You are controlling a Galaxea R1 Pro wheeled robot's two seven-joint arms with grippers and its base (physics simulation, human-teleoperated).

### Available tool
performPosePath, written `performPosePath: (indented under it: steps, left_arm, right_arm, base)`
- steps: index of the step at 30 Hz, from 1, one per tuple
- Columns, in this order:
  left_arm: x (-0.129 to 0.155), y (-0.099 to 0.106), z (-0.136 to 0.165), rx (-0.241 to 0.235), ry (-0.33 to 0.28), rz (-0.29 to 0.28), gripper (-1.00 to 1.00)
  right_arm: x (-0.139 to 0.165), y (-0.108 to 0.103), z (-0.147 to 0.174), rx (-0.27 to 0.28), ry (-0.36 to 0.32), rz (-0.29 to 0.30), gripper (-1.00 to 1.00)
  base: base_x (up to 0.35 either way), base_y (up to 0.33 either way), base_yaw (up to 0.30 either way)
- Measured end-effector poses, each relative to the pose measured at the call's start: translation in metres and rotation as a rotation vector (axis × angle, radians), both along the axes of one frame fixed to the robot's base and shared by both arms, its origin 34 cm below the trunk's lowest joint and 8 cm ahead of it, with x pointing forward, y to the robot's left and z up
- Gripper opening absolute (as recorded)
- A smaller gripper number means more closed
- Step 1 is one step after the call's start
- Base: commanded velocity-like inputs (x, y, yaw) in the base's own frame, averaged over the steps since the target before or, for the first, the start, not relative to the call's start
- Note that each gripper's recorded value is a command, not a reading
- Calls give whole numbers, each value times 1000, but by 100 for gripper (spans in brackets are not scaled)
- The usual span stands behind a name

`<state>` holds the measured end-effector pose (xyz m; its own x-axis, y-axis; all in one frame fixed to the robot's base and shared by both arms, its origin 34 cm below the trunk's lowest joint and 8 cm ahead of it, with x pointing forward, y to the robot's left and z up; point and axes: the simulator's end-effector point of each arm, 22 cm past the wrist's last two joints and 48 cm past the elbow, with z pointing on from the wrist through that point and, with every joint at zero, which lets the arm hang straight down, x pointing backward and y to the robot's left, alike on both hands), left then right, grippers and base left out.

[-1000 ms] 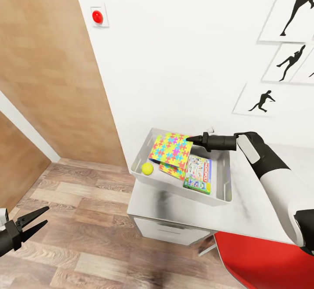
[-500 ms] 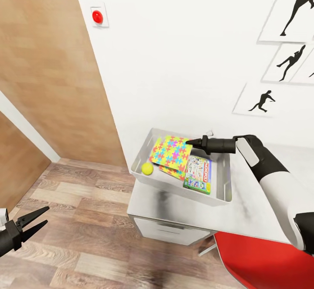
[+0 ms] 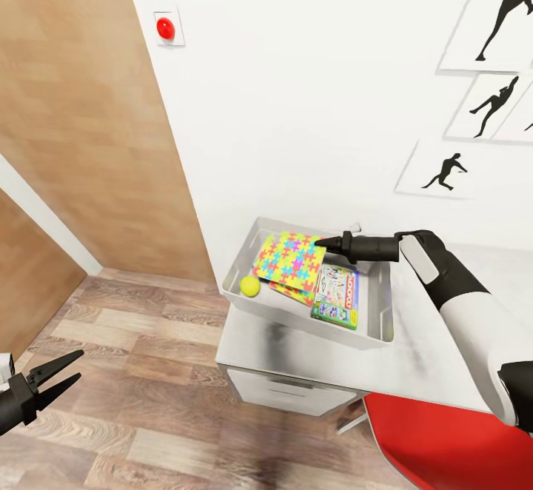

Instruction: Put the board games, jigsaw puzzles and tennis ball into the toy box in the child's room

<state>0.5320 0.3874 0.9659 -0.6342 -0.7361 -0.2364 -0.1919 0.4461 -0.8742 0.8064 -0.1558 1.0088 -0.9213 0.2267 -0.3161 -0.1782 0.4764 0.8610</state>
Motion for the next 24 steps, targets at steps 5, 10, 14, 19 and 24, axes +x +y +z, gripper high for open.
performPosePath:
  steps: [5, 10, 14, 19, 24]
  left_arm:
    - [0, 0, 0, -1, 0, 0, 100]
    - [0, 0, 0, -1, 0, 0, 100]
    - [0, 0, 0, -2, -1, -1, 100]
    - [0, 0, 0, -2, -1, -1, 100]
    - [0, 0, 1, -3, -2, -1, 100]
  right_arm:
    - [-1, 1, -3, 1, 8, -1, -100]
    - [-2, 2, -5, 2, 17, -2, -100]
    - [-2, 2, -6, 3, 20, -3, -100]
    - [-2, 3, -7, 4, 22, -3, -100]
    - [-2, 3, -7, 4, 22, -3, -100]
  base:
    - [0, 0, 0]
    - [0, 0, 0]
    - [0, 0, 0]
    - [0, 0, 0]
    - [0, 0, 0]
